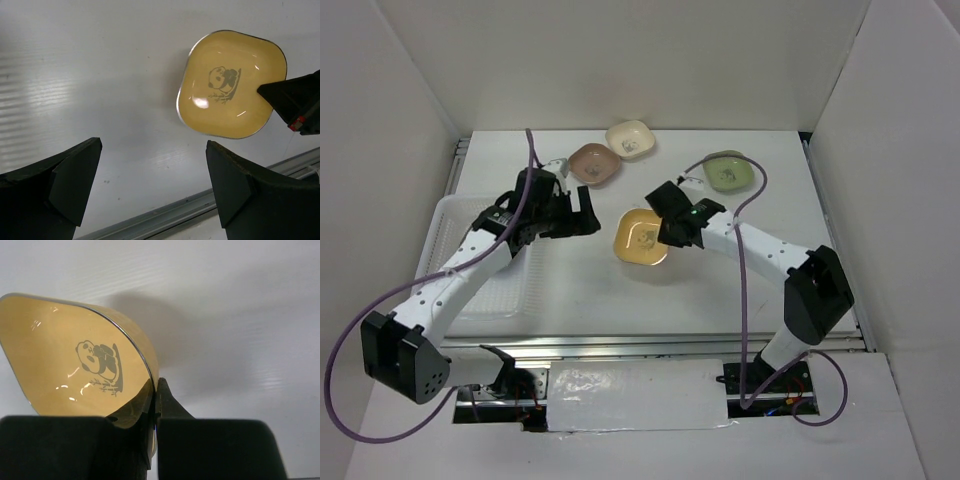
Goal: Place the plates into the plastic bin on the countertop
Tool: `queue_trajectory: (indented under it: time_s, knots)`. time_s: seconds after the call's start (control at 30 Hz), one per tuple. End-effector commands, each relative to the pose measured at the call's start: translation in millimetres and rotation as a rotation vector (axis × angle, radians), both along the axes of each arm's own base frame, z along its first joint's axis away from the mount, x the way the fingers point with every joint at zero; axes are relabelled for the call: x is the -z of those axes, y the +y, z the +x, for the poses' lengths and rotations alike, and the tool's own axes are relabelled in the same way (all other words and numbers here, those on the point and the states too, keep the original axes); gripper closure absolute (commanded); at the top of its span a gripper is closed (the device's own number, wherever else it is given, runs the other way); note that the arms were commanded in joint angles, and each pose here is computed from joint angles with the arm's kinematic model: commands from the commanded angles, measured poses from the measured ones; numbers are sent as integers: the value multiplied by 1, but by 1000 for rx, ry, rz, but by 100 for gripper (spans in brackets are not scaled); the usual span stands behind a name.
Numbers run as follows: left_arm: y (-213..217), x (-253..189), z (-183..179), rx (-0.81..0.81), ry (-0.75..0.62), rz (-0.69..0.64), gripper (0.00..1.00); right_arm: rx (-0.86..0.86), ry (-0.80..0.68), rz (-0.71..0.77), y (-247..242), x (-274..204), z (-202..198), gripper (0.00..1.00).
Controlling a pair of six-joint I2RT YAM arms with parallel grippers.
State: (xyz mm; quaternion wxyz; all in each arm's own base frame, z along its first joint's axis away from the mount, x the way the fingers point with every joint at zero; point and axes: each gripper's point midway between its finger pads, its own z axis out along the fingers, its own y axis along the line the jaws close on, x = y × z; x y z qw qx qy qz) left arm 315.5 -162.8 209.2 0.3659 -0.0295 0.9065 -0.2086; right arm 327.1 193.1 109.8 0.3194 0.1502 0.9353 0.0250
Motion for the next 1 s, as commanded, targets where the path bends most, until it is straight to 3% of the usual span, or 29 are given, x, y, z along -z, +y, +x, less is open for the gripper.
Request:
queue_trajectory:
  time_s: [0.0,0.2,0.33,0.37,0.4,0.6,0.7,0.73,0.77,0.8,0.83,0.97]
  knots:
    - [-12,-4,3,60,-8,38,1,-82,-66,-31,25,-42,-2,100]
    - [-18,31,2,72,72,89,10,-277,-133,178,81,-81,-13,100]
    - [-22,37,0,73,96,103,37,-293,-152,222,87,-95,-15,100]
    - [-24,35,1,76,93,102,61,-300,-156,224,87,-99,-15,100]
    - [-20,35,4,51,87,124,69,-302,-157,228,88,-100,-16,100]
    - [-20,31,12,34,86,132,69,-404,-168,366,106,-120,-26,100]
    - [-23,26,15,29,72,108,100,-447,-178,415,110,-127,-26,100]
    - [-22,25,15,24,67,104,100,-476,-174,451,114,-132,-30,98]
    - [-19,22,16,1,60,96,100,-480,-183,463,112,-131,-27,88]
    - [-10,20,17,-39,65,96,100,-484,-198,477,109,-137,-27,68]
    - [4,19,21,-103,57,119,100,-467,-209,469,103,-138,-24,3]
    - [95,2,14,-478,44,80,100,-328,-219,404,57,-126,-14,0]
